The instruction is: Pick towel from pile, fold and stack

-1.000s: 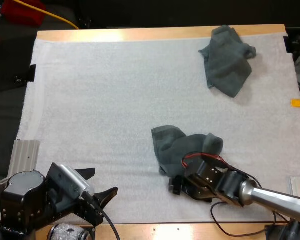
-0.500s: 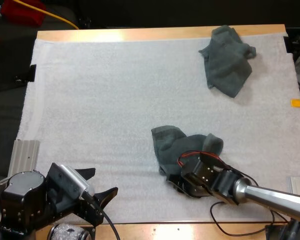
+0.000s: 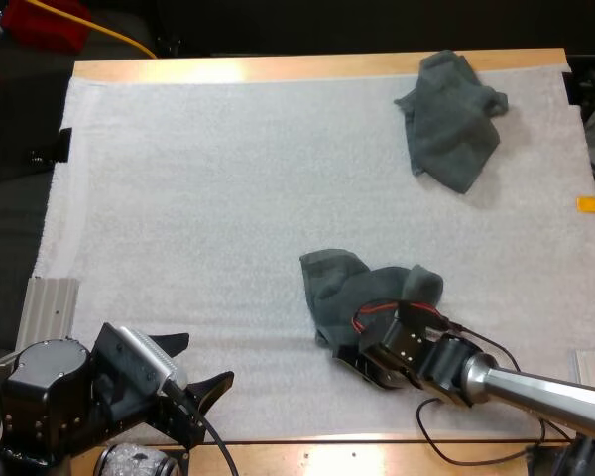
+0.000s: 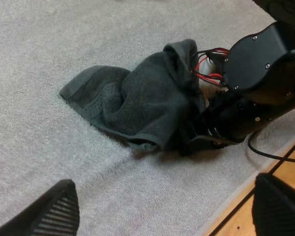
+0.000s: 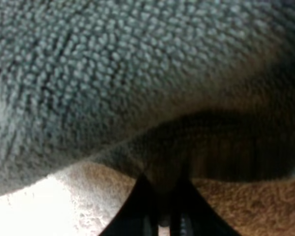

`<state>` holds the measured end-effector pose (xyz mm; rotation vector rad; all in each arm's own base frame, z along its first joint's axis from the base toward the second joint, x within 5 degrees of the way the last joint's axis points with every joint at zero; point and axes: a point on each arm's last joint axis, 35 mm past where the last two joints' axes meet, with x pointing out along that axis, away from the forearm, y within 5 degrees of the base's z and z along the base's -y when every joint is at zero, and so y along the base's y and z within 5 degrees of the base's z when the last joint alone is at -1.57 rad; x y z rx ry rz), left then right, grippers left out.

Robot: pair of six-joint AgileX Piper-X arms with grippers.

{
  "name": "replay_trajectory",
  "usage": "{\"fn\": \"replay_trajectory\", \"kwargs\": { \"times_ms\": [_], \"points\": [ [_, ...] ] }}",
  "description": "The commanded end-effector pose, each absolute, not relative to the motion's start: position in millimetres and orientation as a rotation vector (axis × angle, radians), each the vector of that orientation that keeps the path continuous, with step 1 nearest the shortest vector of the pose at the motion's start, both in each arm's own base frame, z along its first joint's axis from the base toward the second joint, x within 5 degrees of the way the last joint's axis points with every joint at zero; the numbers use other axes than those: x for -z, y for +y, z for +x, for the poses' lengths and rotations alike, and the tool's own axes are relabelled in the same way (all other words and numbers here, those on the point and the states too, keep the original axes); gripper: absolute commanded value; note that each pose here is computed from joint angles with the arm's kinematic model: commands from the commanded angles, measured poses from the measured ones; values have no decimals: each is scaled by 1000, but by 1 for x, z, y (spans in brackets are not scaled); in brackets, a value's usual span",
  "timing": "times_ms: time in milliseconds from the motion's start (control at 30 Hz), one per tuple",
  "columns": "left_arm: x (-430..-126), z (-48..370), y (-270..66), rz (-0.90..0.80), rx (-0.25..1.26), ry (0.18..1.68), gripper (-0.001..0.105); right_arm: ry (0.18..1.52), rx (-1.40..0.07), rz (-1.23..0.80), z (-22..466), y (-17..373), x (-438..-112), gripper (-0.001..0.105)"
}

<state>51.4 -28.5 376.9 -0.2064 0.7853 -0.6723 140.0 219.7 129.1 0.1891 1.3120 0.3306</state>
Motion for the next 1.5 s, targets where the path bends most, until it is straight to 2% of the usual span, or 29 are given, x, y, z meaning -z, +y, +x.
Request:
{"fn": "replay_trajectory", "kwargs": {
  "times_ms": [0,333,367,433,500,600,633,833,1000,1033,1133,1200,1333,1467],
  "points": [
    [-378,51,-29,-211,682,787,71,1316,-310,147,138,216,-126,1],
    [-378,51,-29,-211,682,787,71,1258,-423,53,131,205,-163,1],
    [-378,51,-29,-210,682,781,71,1219,-470,-50,132,205,-182,1],
    [-378,51,-29,-210,682,781,71,1197,-497,-110,134,206,-193,1],
    [-378,51,-29,-210,682,781,71,1143,-571,-212,139,214,-223,1],
    [-378,51,-29,-210,682,781,71,1073,-608,-271,146,222,-252,1],
    [-378,51,-29,-210,682,781,71,999,-626,-299,152,229,-280,1],
    [-378,51,-29,-210,682,781,71,729,-654,-304,164,243,-366,1],
    [-380,53,-29,-197,688,758,71,631,-654,-300,168,243,-397,1],
    [-382,55,-30,-173,696,717,71,592,-650,-282,171,241,-412,1],
    [-386,58,-30,-122,702,651,71,531,-666,-301,173,241,-432,1],
    [-388,62,-28,-49,637,607,71,486,-674,-330,174,242,-445,1],
    [-388,64,-25,34,551,593,71,433,-655,-380,178,246,-457,1],
    [-387,64,-25,39,544,593,71,392,-621,-475,194,262,-462,1]
  ]
}}
